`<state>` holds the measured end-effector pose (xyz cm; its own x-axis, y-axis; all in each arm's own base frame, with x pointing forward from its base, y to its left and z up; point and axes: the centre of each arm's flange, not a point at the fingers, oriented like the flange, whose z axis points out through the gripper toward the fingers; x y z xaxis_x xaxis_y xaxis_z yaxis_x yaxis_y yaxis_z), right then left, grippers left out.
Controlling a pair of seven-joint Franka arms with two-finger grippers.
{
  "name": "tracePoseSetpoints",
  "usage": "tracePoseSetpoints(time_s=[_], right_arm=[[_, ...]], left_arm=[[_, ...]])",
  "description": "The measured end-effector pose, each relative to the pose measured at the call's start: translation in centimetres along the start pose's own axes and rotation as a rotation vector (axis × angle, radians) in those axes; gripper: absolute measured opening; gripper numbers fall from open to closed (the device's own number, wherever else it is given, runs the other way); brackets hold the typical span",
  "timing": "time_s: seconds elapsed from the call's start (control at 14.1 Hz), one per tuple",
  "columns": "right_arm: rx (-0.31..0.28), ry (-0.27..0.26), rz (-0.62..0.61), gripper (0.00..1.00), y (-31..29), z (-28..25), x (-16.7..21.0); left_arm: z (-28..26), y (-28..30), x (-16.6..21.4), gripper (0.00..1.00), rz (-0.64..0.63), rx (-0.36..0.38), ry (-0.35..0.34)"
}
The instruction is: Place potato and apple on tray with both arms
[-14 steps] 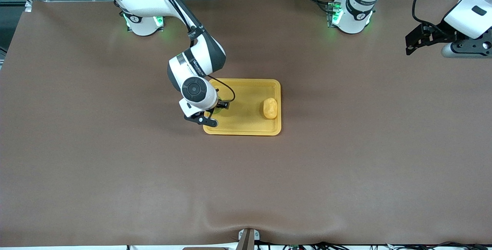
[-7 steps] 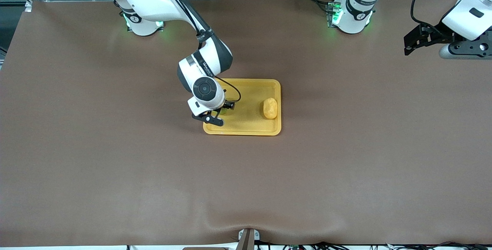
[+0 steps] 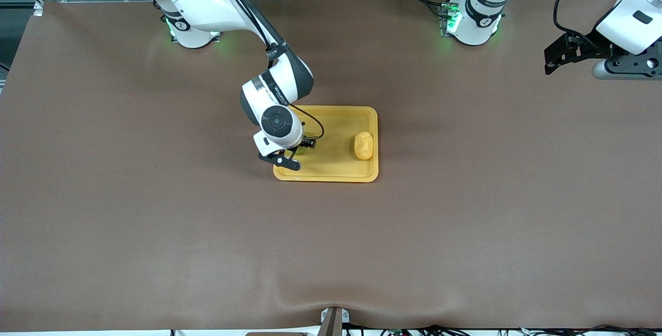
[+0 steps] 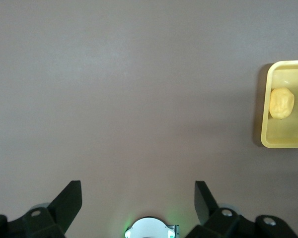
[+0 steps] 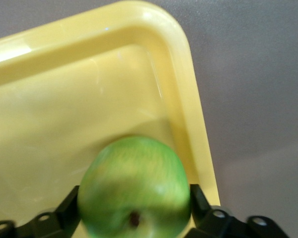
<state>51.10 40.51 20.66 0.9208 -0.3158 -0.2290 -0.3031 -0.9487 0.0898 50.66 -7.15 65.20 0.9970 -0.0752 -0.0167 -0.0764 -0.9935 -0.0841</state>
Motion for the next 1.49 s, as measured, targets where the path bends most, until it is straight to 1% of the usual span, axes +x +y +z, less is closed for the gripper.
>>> tracePoseSetpoints(time_s=[0.07,0.42,0.78,0.92,1.06,1.2,1.35,1.49], right_arm=[[0.000,0.000,0.001,1.00,0.0,0.0,0.0],[0.010,0.009,0.004,1.00,-0.2,-1.3,0.4],[-0.030,-0.037,-0.004,1.00,0.6,-6.0,0.7],[-0.022,-0.032,0.007,1.00,1.3,-8.0,1.2],[-0.021,-0.021,0.029,1.00,2.5,-10.3,2.9],[-0.021,-0.018,0.022,1.00,4.4,-14.6,5.1],[0.003,-0.013,0.028,1.00,6.9,-19.4,7.5],[0.038,0.004,0.050,1.00,9.5,-23.3,9.7]], left_arm=[[0.0,0.0,0.0,1.00,0.000,0.000,0.000],[0.1,-0.1,0.0,1.00,-0.003,-0.005,-0.003],[0.2,-0.5,0.0,1.00,-0.016,-0.014,-0.010],[0.3,-1.2,0.0,1.00,-0.033,-0.035,-0.014],[0.3,-1.5,0.0,1.00,-0.039,-0.042,-0.018],[0.3,-1.5,-0.1,1.00,-0.039,-0.043,-0.019],[0.3,-1.4,-0.1,1.00,-0.039,-0.043,-0.020],[0.3,-1.4,-0.1,1.00,-0.039,-0.044,-0.021]])
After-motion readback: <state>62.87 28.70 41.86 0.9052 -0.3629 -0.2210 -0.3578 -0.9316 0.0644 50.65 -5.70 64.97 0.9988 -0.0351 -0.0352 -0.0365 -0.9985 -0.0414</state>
